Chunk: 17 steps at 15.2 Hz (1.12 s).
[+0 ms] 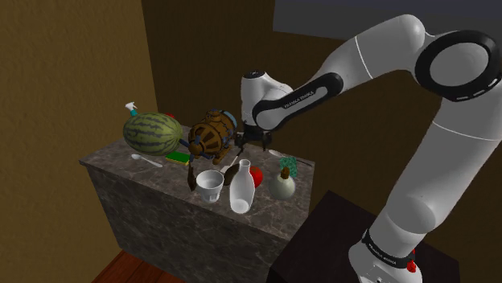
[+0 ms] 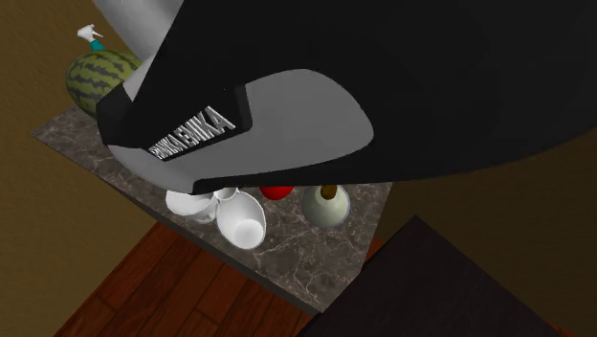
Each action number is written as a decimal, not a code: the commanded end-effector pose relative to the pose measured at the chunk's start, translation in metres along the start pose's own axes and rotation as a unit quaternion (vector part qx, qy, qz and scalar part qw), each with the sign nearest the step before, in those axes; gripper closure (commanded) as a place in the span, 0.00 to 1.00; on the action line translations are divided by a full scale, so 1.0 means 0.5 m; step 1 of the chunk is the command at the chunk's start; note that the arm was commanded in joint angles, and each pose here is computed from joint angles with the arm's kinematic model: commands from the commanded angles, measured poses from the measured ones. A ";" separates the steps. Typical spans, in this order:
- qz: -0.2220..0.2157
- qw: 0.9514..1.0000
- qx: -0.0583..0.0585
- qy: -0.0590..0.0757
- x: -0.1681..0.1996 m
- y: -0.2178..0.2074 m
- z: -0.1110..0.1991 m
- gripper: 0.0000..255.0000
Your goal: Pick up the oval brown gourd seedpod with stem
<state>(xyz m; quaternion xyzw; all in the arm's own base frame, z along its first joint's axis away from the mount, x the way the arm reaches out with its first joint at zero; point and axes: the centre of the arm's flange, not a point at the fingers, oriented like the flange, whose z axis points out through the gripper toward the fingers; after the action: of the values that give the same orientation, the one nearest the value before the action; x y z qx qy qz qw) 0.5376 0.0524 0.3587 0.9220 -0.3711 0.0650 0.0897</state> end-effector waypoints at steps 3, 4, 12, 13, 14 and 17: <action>0.067 0.998 -0.015 -0.005 0.048 -0.054 0.088 0.00; 0.084 0.996 -0.019 -0.007 0.061 -0.066 0.109 0.00; 0.212 0.976 -0.049 -0.018 0.174 -0.137 0.288 0.00; 0.228 0.972 -0.053 -0.019 0.189 -0.143 0.310 0.00; 0.244 0.968 -0.057 -0.021 0.205 -0.149 0.333 0.00; 0.267 0.962 -0.062 -0.023 0.224 -0.156 0.376 0.00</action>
<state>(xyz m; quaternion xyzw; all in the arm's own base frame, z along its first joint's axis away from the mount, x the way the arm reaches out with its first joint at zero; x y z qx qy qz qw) 0.6798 -0.0056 0.1932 0.7875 -0.6036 0.0429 0.1170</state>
